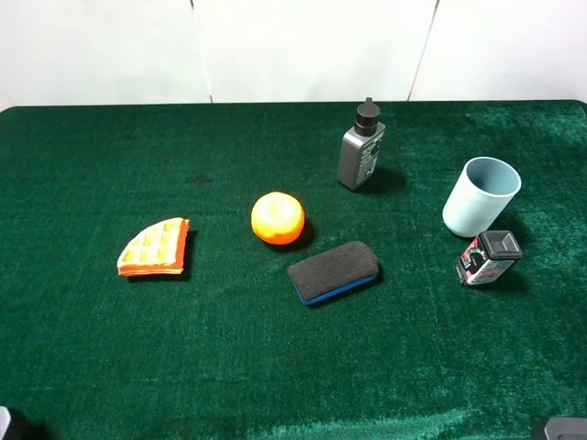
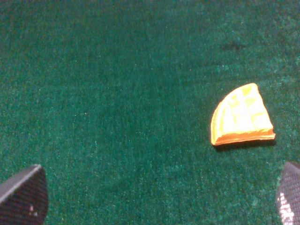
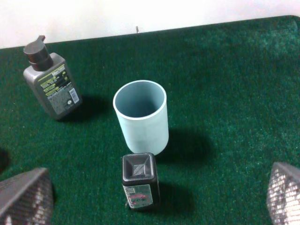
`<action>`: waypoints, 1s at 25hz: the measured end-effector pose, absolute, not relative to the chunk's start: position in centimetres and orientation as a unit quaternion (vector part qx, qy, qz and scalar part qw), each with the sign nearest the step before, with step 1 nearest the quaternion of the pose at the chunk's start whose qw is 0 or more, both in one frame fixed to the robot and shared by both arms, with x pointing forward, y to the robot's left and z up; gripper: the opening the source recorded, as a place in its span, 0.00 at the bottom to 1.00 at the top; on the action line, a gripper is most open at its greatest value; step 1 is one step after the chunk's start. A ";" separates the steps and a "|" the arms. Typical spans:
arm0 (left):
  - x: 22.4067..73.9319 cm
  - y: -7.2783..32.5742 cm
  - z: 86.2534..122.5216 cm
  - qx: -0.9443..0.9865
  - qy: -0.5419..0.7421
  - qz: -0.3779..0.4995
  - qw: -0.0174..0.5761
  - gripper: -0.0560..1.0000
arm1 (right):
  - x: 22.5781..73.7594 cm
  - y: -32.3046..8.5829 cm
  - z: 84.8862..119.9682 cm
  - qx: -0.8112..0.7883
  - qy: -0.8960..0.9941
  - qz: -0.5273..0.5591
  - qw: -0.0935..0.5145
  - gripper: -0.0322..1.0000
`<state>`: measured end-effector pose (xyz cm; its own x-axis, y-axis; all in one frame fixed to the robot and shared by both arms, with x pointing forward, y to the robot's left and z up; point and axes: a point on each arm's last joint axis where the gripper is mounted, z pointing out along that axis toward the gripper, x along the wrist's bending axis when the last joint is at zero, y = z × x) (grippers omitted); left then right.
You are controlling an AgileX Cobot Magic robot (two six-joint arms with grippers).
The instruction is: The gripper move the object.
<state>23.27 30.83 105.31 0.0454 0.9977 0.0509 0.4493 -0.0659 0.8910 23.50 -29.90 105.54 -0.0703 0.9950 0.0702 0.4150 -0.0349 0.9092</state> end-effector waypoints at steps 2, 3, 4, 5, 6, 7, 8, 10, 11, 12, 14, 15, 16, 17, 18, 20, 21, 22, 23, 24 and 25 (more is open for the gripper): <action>23.3 30.8 105.3 0.625 0.579 0.377 0.363 0.99 | 23.5 -29.9 105.5 0.586 0.601 0.417 0.348 0.70; 23.3 30.8 105.3 0.625 0.579 0.377 0.363 0.99 | 23.5 -29.9 105.5 0.586 0.601 0.417 0.348 0.70; 23.3 30.8 105.3 0.625 0.579 0.377 0.363 0.99 | 23.5 -29.9 105.5 0.586 0.601 0.417 0.348 0.70; 23.3 30.8 105.3 0.625 0.579 0.377 0.363 0.99 | 23.5 -29.9 105.5 0.586 0.601 0.417 0.348 0.70; 23.3 30.8 105.3 0.625 0.579 0.377 0.363 0.99 | 23.5 -29.9 105.5 0.586 0.601 0.417 0.348 0.70; 23.3 30.8 105.3 0.625 0.579 0.377 0.363 0.99 | 23.5 -29.9 105.5 0.586 0.601 0.417 0.348 0.70; 23.3 30.8 105.3 0.625 0.579 0.377 0.363 0.99 | 23.5 -29.9 105.5 0.586 0.601 0.417 0.348 0.70; 23.3 30.8 105.3 0.625 0.579 0.377 0.363 0.99 | 23.5 -29.9 105.5 0.586 0.601 0.417 0.348 0.70; 23.3 30.8 105.3 0.625 0.579 0.377 0.363 0.99 | 23.5 -29.9 105.5 0.586 0.601 0.417 0.348 0.70; 23.3 30.8 105.3 0.625 0.579 0.377 0.363 0.99 | 23.5 -29.9 105.5 0.586 0.601 0.417 0.348 0.70; 23.3 30.8 105.3 0.625 0.578 0.377 0.363 0.99 | 23.5 -29.9 105.5 0.586 0.601 0.417 0.348 0.70; 23.3 30.8 105.3 0.626 0.578 0.378 0.363 0.99 | 23.5 -29.9 105.5 0.586 0.601 0.417 0.348 0.70; 23.3 30.8 105.3 0.626 0.578 0.378 0.363 0.99 | 23.5 -29.9 105.5 0.586 0.601 0.417 0.348 0.70; 23.3 30.8 105.3 0.626 0.578 0.378 0.363 0.99 | 23.5 -29.9 105.5 0.586 0.601 0.417 0.348 0.70; 23.3 30.8 105.3 0.626 0.578 0.378 0.363 0.99 | 23.5 -29.9 105.5 0.586 0.601 0.417 0.348 0.70; 23.3 30.8 105.3 0.626 0.578 0.378 0.363 0.99 | 23.5 -29.9 105.5 0.586 0.601 0.417 0.348 0.70; 23.3 30.8 105.3 0.626 0.578 0.378 0.363 0.99 | 23.5 -29.9 105.5 0.586 0.601 0.417 0.348 0.70; 23.3 30.8 105.3 0.626 0.578 0.378 0.363 0.99 | 23.5 -29.9 105.5 0.586 0.601 0.417 0.348 0.70; 23.3 30.8 105.3 0.626 0.578 0.378 0.363 0.99 | 23.5 -29.9 105.5 0.586 0.601 0.417 0.348 0.70; 23.3 30.8 105.3 0.626 0.578 0.378 0.363 0.99 | 23.5 -29.9 105.5 0.586 0.601 0.417 0.348 0.70; 23.3 30.8 105.3 0.626 0.578 0.378 0.363 0.99 | 23.5 -29.9 105.5 0.586 0.601 0.417 0.348 0.70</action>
